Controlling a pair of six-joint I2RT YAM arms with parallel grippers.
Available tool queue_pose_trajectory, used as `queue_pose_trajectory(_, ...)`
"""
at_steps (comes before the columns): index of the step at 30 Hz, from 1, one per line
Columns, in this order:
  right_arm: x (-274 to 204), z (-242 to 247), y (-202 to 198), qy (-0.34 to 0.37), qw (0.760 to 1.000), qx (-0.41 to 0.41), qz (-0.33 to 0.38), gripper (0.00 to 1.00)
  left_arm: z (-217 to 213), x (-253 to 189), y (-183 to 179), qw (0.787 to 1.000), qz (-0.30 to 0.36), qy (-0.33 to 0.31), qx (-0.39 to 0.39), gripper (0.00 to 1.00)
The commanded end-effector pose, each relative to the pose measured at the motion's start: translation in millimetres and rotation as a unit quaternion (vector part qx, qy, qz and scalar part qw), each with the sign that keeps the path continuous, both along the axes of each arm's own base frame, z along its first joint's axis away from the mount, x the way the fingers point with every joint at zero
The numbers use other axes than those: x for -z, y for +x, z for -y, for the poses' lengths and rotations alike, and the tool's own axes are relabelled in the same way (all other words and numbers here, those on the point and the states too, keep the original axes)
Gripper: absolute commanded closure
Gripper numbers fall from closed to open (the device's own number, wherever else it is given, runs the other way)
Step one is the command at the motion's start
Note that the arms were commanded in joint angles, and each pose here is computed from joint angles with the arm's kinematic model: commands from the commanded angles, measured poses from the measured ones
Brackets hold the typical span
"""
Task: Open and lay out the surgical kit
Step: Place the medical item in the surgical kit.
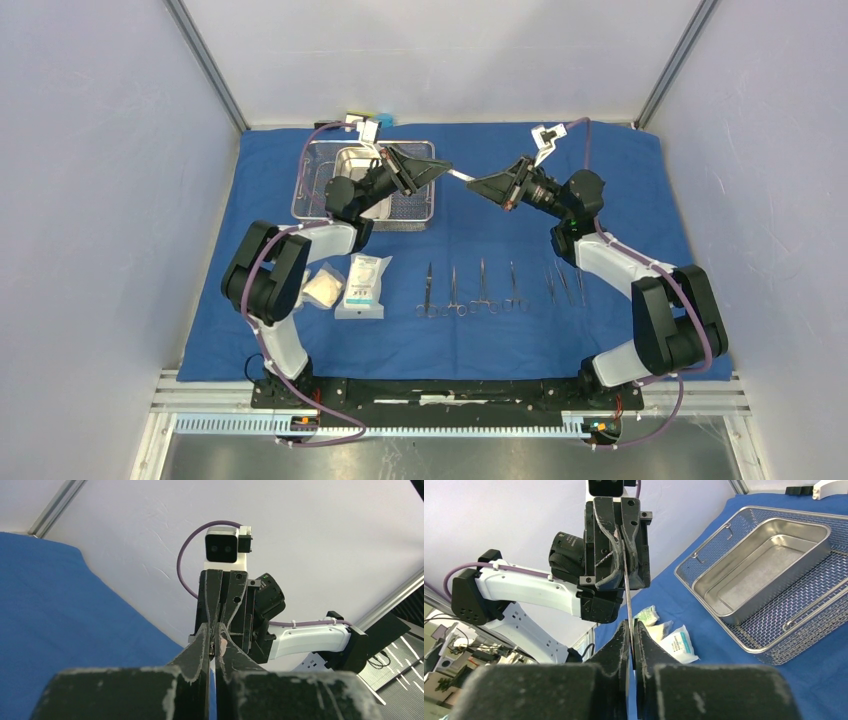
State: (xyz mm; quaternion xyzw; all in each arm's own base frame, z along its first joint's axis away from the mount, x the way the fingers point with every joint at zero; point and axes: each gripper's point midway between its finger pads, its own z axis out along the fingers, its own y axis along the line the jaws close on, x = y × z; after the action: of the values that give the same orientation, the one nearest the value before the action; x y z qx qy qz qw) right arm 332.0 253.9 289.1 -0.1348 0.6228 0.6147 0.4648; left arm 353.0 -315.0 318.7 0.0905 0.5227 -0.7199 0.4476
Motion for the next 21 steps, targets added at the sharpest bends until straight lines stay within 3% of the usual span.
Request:
queue_pose_trajectory(1, 1, 1, 6, -0.022, 0.999, 0.015, 0.024, 0.85, 4, -11, -7, 0.999, 0.035, -0.001, 0.018, 0.98)
queue_pose_trajectory(3, 7, 2, 11, -0.055, 0.998, 0.023, 0.033, 0.72, 9, -5, -5, 0.999, 0.03, 0.029, 0.024, 0.98)
queue_pose_trajectory(5, 11, 4, 17, -0.099, 0.993, 0.029, 0.054, 0.53, 11, 5, -1, 0.998, 0.021, 0.063, 0.02, 0.98)
queue_pose_trajectory(10, 13, 17, 34, -0.229, 0.963, 0.049, 0.135, 0.37, 13, 37, 11, 0.987, -0.022, 0.16, 0.001, 0.98)
queue_pose_trajectory(14, 21, 32, 41, -0.334, 0.925, 0.054, 0.174, 0.31, 16, 69, 19, 0.967, -0.093, 0.238, 0.01, 0.98)
queue_pose_trajectory(21, 54, 32, 25, -0.443, 0.876, 0.037, 0.187, 0.34, 22, 88, 21, 0.949, -0.16, 0.272, 0.022, 0.98)
